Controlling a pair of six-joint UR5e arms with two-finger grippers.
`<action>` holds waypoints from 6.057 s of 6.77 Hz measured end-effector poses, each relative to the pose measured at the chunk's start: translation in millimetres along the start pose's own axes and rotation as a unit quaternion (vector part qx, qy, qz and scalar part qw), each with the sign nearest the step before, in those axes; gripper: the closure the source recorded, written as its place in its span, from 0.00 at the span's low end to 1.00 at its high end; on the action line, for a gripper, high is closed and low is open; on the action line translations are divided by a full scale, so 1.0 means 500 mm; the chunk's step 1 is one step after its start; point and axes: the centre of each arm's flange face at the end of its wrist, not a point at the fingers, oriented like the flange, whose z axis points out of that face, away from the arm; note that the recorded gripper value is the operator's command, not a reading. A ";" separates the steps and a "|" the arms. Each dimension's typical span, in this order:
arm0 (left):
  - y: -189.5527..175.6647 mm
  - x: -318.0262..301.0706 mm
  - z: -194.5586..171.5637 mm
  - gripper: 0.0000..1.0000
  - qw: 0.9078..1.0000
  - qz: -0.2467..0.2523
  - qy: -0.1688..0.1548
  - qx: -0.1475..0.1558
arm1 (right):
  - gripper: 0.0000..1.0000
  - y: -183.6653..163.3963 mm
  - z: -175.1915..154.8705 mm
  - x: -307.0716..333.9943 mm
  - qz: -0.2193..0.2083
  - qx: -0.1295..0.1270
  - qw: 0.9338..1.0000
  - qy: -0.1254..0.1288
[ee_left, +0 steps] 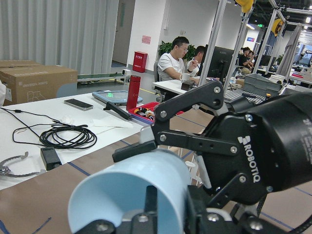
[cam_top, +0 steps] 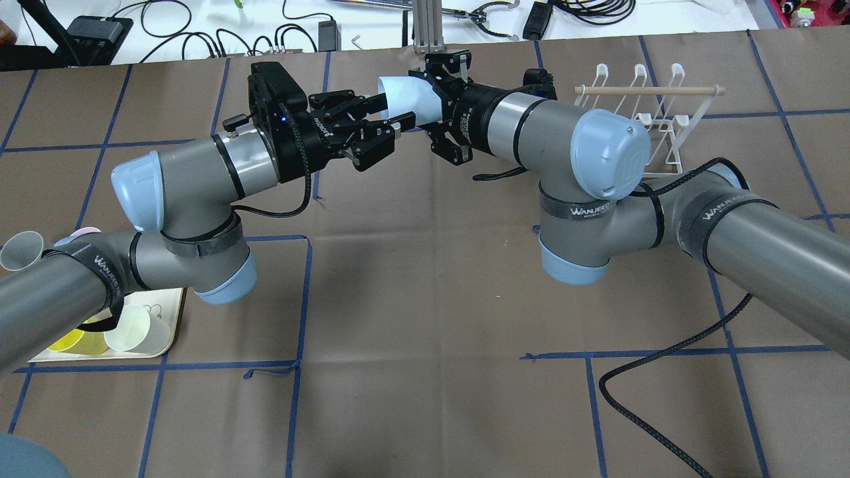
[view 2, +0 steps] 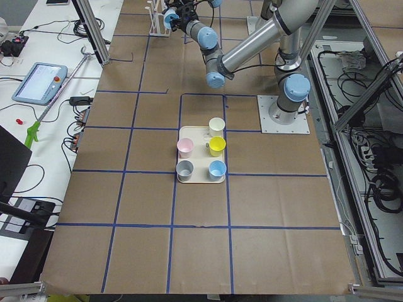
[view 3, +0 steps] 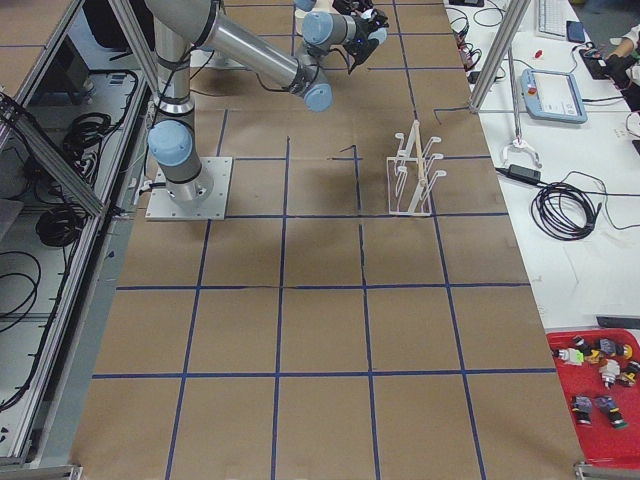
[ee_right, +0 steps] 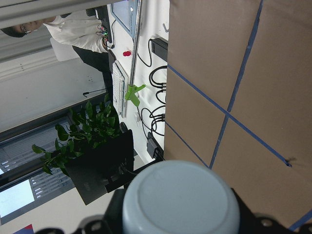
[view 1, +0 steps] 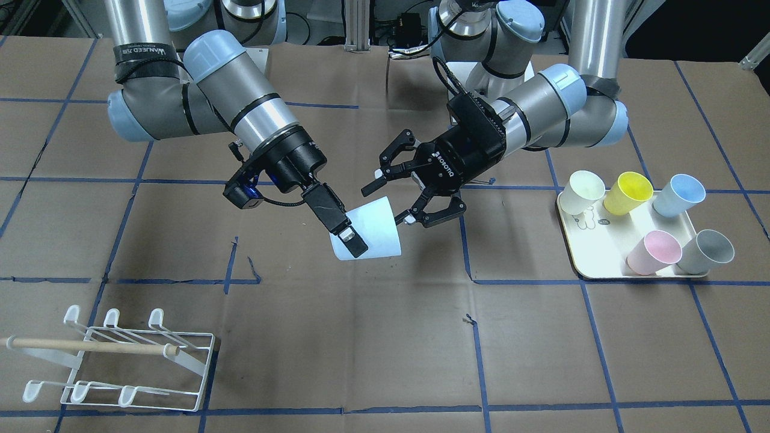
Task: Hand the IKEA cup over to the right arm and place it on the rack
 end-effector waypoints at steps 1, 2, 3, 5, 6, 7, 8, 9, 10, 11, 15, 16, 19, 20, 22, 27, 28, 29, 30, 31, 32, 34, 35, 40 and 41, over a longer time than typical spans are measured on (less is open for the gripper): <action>-0.004 -0.004 -0.005 0.02 1.000 0.001 -0.003 0.002 | 0.66 0.000 0.000 0.000 -0.001 0.000 1.000 0.000; -0.007 -0.016 -0.017 0.02 1.000 -0.001 -0.010 0.004 | 0.70 -0.001 0.000 -0.002 -0.003 -0.001 1.000 -0.001; -0.010 -0.042 -0.043 0.02 1.000 -0.007 -0.026 0.008 | 0.75 -0.004 0.000 -0.008 -0.005 0.000 1.000 -0.003; -0.015 -0.107 -0.107 0.02 0.997 -0.026 -0.065 0.014 | 0.77 -0.035 0.001 -0.025 -0.029 0.011 0.999 -0.010; -0.027 -0.143 -0.124 0.02 0.995 -0.050 -0.091 0.002 | 0.87 -0.076 -0.008 -0.036 -0.076 0.027 0.997 -0.014; -0.057 -0.183 -0.133 0.02 0.988 -0.085 -0.130 -0.025 | 0.89 -0.131 -0.028 -0.052 -0.146 0.051 0.988 -0.018; -0.095 -0.220 -0.134 0.02 0.974 -0.127 -0.175 -0.069 | 0.90 -0.172 -0.047 -0.064 -0.215 0.071 0.974 -0.018; -0.136 -0.246 -0.123 0.02 0.952 -0.166 -0.223 -0.131 | 0.91 -0.205 -0.063 -0.072 -0.293 0.088 0.952 -0.012; -0.170 -0.252 -0.103 0.02 0.922 -0.194 -0.265 -0.204 | 0.91 -0.236 -0.075 -0.077 -0.379 0.104 0.919 0.001; -0.200 -0.238 -0.083 0.02 0.882 -0.219 -0.305 -0.287 | 0.91 -0.267 -0.085 -0.079 -0.462 0.117 0.879 0.024; -0.245 -0.130 -0.112 0.02 0.745 -0.295 -0.349 -0.486 | 0.91 -0.398 -0.074 -0.149 -0.642 0.202 0.729 0.126; -0.252 -0.108 -0.125 0.02 0.740 -0.296 -0.351 -0.491 | 0.91 -0.446 -0.059 -0.161 -0.650 0.211 0.717 0.136; -0.263 -0.088 -0.137 0.02 0.742 -0.293 -0.355 -0.488 | 0.90 -0.585 -0.055 -0.140 -0.659 0.219 0.700 0.170; -0.267 -0.084 -0.138 0.02 0.743 -0.291 -0.355 -0.486 | 0.90 -0.602 -0.051 -0.130 -0.661 0.217 0.696 0.177; -0.271 -0.077 -0.141 0.01 0.745 -0.290 -0.355 -0.485 | 0.90 -0.608 -0.041 -0.108 -0.660 0.210 0.697 0.186; -0.272 -0.076 -0.141 0.00 0.743 -0.293 -0.360 -0.482 | 0.04 -0.591 -0.019 -0.046 -0.653 0.185 0.707 0.202; -0.273 -0.075 -0.142 0.00 0.743 -0.294 -0.360 -0.481 | 0.00 -0.576 -0.008 -0.043 -0.654 0.179 0.707 0.199; -0.274 -0.074 -0.142 0.00 0.743 -0.294 -0.361 -0.480 | 0.00 -0.567 -0.001 -0.043 -0.655 0.177 0.708 0.196; -0.274 -0.073 -0.143 0.00 0.744 -0.294 -0.361 -0.480 | 0.00 -0.563 0.002 -0.043 -0.657 0.175 0.707 0.196; -0.275 -0.073 -0.143 0.00 0.744 -0.294 -0.361 -0.480 | 0.00 -0.562 0.002 -0.042 -0.658 0.174 0.706 0.196; -0.275 -0.074 -0.142 0.00 0.744 -0.294 -0.361 -0.480 | 0.00 -0.562 0.001 -0.042 -0.658 0.174 0.706 0.196; -0.275 -0.074 -0.142 0.00 0.744 -0.293 -0.361 -0.480 | 0.00 -0.560 -0.002 -0.048 -0.659 0.176 0.705 0.195; -0.275 -0.074 -0.142 0.00 0.744 -0.293 -0.361 -0.480 | 0.00 -0.560 -0.003 -0.049 -0.659 0.177 0.705 0.195; -0.275 -0.072 -0.144 0.00 0.743 -0.293 -0.360 -0.483 | 0.00 -0.473 -0.106 -0.198 -0.663 0.196 0.703 0.165; -0.274 -0.071 -0.146 0.00 0.740 -0.293 -0.361 -0.486 | 0.00 -0.442 -0.142 -0.241 -0.660 0.202 0.707 0.156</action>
